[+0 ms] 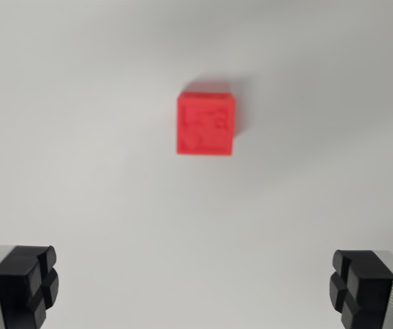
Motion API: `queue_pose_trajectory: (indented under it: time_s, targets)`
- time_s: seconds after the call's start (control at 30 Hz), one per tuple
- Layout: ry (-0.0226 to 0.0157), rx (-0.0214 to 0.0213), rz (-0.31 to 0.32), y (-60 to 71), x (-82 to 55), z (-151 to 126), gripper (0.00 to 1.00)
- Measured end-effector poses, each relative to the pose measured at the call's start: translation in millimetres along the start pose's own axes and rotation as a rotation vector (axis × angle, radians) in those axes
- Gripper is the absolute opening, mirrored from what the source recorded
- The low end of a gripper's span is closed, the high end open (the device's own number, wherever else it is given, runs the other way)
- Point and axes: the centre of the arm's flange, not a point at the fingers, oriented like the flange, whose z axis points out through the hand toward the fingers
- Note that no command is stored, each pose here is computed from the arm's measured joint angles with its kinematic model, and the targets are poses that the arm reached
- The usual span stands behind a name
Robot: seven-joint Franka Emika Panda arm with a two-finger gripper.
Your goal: Destack cube
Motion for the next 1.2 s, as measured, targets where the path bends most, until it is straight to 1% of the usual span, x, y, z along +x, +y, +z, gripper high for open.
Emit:
queue_pose_trajectory:
  time_s: [0.1, 0.17, 0.37, 0.53, 1.2]
  targets:
    - [0.0000, -0.0001, 0.000, 0.0, 0.0, -8.5, 1.00]
    - [0.0000, 0.0008, 0.000, -0.3, 0.0, -13.3, 1.00]
    - [-0.0002, -0.0012, 0.000, -0.3, 0.0, -22.5, 1.00]
    - [-0.0001, 0.0003, 0.000, -0.3, 0.0, -28.2, 1.00]
    - [-0.0001, 0.0007, 0.000, -0.6, 0.0, -29.3, 1.00]
